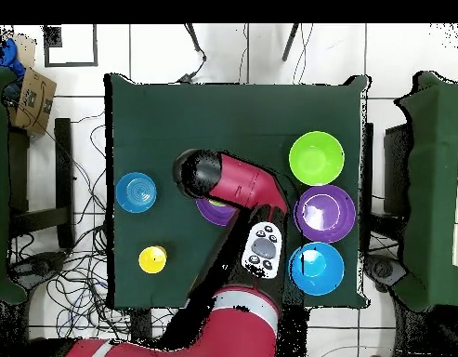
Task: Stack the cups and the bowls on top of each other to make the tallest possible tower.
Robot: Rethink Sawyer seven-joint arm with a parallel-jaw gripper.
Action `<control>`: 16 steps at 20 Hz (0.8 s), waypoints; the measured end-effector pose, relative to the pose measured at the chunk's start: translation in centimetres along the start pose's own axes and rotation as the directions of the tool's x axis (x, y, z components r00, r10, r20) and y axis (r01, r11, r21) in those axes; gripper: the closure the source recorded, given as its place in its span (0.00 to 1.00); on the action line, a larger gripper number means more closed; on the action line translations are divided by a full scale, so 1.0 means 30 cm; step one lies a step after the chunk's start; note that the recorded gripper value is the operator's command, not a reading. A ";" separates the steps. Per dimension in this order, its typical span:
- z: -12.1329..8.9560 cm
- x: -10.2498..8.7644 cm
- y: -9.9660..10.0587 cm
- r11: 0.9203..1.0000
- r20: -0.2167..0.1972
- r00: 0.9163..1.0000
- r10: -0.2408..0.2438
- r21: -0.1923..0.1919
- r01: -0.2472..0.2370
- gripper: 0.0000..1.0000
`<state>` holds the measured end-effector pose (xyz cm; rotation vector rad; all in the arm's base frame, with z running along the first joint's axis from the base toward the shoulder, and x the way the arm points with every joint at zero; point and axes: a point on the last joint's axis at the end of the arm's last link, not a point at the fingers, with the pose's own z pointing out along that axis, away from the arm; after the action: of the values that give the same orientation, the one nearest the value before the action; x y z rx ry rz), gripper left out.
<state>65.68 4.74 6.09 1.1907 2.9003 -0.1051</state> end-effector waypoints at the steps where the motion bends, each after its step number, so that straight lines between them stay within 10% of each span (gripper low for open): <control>1: 0.002 0.003 0.003 1.000 -0.004 1.000 -0.001 -0.002 0.001 1.00; 16: 0.016 0.037 0.044 1.000 -0.025 1.000 -0.016 -0.020 0.016 1.00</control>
<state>65.81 6.41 5.50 1.1750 2.9257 -0.0616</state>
